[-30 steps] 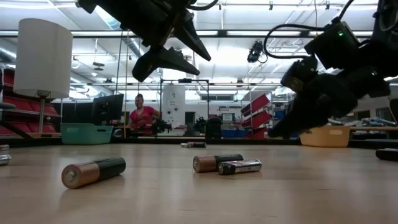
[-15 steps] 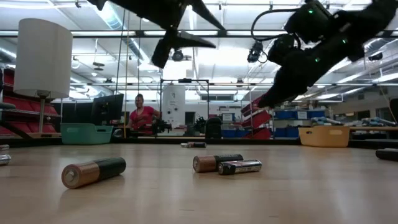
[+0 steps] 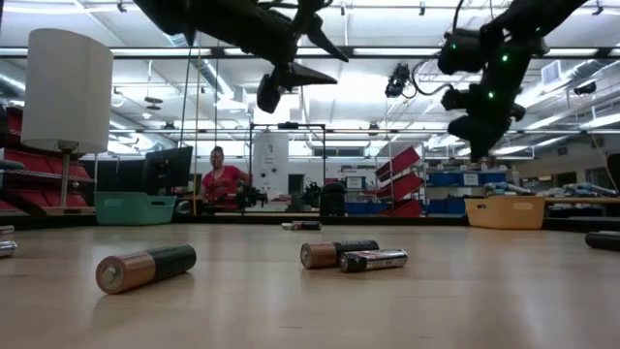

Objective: Sort batteries
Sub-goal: Put the silver battery into the yellow bin, then put the black battery into the blue bin

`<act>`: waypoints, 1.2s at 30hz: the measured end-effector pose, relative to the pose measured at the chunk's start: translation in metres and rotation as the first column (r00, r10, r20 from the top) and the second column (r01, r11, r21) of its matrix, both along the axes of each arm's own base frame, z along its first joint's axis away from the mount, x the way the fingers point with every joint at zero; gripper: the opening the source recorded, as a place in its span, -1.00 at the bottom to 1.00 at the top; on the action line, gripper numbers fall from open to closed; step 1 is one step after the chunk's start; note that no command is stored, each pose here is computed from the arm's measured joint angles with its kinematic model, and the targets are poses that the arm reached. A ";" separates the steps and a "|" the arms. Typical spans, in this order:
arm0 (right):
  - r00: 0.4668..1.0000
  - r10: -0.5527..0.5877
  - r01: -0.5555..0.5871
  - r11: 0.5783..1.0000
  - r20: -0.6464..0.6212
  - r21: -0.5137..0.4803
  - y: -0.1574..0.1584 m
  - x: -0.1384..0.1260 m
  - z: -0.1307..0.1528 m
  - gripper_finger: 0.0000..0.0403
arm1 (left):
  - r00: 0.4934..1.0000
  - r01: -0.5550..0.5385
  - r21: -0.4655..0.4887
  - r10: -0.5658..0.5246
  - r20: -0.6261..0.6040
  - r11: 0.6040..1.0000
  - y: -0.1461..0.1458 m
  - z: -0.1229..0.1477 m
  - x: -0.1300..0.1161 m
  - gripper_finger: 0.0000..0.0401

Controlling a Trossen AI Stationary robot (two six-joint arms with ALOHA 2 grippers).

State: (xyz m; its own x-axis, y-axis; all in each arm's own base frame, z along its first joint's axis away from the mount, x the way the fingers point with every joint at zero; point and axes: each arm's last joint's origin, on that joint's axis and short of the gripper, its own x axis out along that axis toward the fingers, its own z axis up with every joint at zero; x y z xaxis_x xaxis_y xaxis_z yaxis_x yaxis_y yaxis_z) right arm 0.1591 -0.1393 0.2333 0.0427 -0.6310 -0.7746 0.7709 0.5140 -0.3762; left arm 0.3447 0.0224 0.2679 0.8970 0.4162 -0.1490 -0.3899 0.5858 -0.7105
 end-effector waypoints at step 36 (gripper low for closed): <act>0.597 0.413 -0.600 0.799 0.688 0.041 0.054 0.031 0.037 -0.25 | 0.916 0.326 0.201 -0.257 -0.307 0.924 -0.043 0.004 0.003 -0.37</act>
State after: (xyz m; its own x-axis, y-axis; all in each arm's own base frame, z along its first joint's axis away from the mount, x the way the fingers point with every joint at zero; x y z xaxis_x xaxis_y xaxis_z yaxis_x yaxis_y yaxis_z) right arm 0.1900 -0.0854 0.2698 0.8164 -0.1481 -0.5581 0.3524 0.8935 0.2784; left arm 0.3480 -0.0210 0.2716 0.9230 0.1963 -0.3309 -0.3312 0.8432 -0.4236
